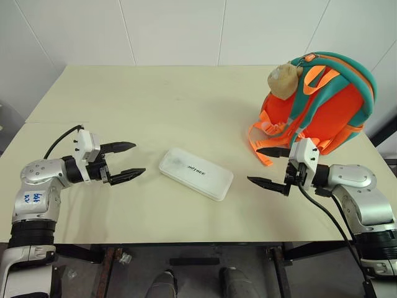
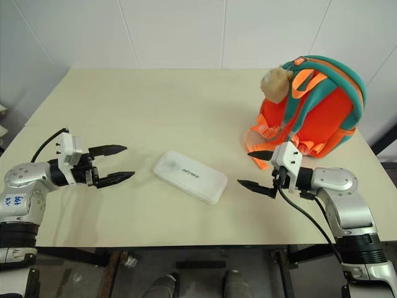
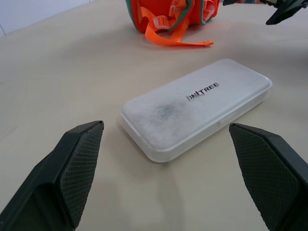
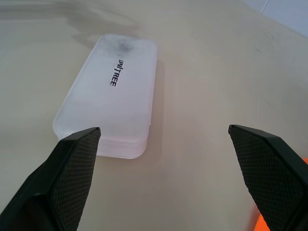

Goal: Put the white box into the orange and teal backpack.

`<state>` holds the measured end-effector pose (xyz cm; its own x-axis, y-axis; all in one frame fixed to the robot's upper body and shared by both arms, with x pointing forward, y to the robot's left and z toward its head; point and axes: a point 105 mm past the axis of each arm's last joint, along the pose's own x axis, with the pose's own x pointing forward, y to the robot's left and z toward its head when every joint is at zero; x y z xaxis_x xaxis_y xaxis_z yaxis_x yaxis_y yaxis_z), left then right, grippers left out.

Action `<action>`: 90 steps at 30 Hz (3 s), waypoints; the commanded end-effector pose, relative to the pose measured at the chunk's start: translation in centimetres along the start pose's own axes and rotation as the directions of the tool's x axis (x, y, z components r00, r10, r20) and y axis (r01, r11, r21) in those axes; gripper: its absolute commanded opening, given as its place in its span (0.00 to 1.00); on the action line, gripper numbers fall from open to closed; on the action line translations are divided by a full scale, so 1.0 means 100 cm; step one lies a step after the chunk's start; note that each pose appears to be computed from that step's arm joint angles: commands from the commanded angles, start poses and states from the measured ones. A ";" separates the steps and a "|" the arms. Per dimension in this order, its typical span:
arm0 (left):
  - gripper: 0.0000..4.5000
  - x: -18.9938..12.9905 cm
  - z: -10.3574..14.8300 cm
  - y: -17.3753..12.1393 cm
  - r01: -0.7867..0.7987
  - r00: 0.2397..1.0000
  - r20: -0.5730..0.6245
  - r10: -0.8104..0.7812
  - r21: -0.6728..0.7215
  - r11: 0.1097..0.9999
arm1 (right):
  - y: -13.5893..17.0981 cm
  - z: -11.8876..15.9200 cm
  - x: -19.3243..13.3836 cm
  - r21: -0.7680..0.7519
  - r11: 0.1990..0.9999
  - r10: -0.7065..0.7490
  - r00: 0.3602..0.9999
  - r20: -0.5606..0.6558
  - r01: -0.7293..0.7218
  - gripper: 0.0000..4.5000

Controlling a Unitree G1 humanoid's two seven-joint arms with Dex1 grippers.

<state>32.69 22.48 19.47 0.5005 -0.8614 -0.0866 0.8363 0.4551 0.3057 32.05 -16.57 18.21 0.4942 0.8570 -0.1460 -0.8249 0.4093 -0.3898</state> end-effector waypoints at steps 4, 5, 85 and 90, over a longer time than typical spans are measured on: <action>0.99 0.002 0.009 0.004 -0.003 1.000 0.020 0.002 0.044 0.999 | 0.001 0.008 0.009 -0.016 1.000 -0.001 0.999 0.041 0.002 1.00; 0.99 0.004 0.008 0.005 -0.007 1.000 0.026 0.006 0.042 0.999 | 0.001 0.006 0.010 -0.010 1.000 -0.004 0.999 0.041 0.004 1.00; 0.00 0.082 -0.054 -0.002 -0.011 0.995 -0.098 0.012 0.008 1.000 | 0.011 -0.057 0.003 0.173 0.980 -0.077 0.990 -0.121 0.097 0.01; 0.00 0.090 -0.055 -0.004 -0.003 0.996 -0.090 0.003 -0.005 1.000 | 0.014 -0.056 0.016 0.181 0.980 -0.071 0.993 -0.093 0.087 0.01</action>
<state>37.81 16.13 12.38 0.5233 -0.8309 -0.1891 0.8418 0.4694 0.2666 32.92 -16.71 11.17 0.5691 0.7866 -0.2395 -0.8220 0.5366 -0.1907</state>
